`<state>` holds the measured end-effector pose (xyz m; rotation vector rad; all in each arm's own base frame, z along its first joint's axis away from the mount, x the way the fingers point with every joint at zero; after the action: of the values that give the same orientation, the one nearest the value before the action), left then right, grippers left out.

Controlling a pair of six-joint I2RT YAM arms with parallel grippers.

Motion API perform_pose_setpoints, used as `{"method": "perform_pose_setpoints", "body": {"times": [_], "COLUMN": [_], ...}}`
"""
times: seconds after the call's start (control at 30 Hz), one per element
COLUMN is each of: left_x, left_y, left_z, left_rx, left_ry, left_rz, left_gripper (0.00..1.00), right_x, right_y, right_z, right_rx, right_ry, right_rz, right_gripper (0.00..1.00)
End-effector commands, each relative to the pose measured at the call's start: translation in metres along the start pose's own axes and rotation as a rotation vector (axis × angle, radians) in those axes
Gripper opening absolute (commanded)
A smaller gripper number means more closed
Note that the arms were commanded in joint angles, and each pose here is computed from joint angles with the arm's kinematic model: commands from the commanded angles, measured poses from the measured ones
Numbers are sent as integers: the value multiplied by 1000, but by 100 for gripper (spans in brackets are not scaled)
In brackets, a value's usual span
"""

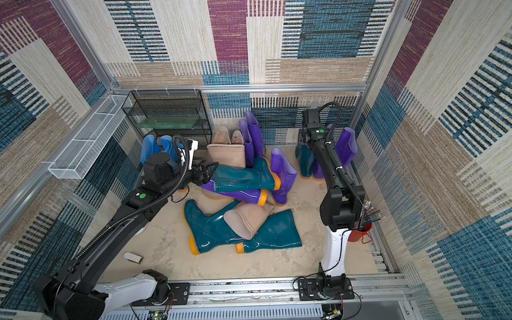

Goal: Match and arrange rain boots in pairs
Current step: Adjust the rain boot at the corner of the board, then pick up the rain boot from the rain pile shoes.

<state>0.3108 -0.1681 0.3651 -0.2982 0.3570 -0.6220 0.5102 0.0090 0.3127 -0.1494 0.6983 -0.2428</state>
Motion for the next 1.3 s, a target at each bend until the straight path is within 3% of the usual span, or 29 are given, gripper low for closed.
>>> {"method": "perform_pose_setpoints", "body": {"times": [0.0,0.17,0.27,0.5,0.6,0.7,0.83,0.93,0.97,1.03,1.13,1.27], "left_x": [-4,-5,-8,-9,-9,-11,-4,-4,-8,-21,-44,-70], "left_y": [-5,-4,-1,3,4,-1,-30,-57,-62,-56,-46,-30], "left_z": [8,9,10,11,12,14,6,-12,-13,-15,-21,-31], "left_rx": [23,38,58,62,59,56,95,283,266,88,-79,-197], "left_ry": [-31,-36,-44,-54,-46,-41,148,276,257,187,77,53], "left_rz": [-20,-7,22,39,42,-4,-101,22,69,101,130,207], "left_gripper": [70,71,71,72,72,71,66,62,62,62,67,67], "right_x": [-29,-86,-124,-197,-215,-220,-208,-206,-210,-225,-253,-271], "right_y": [-9,-6,7,66,93,107,77,55,55,75,116,189], "right_z": [18,28,24,-21,-48,-69,-83,-85,-85,-89,-97,-139], "right_rx": [51,66,78,41,-15,-41,48,95,73,-78,-251,-610], "right_ry": [-81,-172,-230,-421,-422,-342,-304,-317,-340,-427,-470,-449], "right_rz": [-38,-75,-26,331,482,514,351,356,409,581,731,723], "right_gripper": [68,74,75,82,87,88,89,87,85,83,84,88]}}
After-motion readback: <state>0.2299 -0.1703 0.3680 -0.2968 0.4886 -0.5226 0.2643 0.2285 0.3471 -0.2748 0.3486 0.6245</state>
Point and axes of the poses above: each gripper's point midway between its finger pads, its own x axis out along the fingers, its own y axis along the line the jaws close on, z = x × y, the point moved 5 cm from there along -x, back along the fingers, and after that the axes turned 10 degrees about -x, right-handed, at the moved point
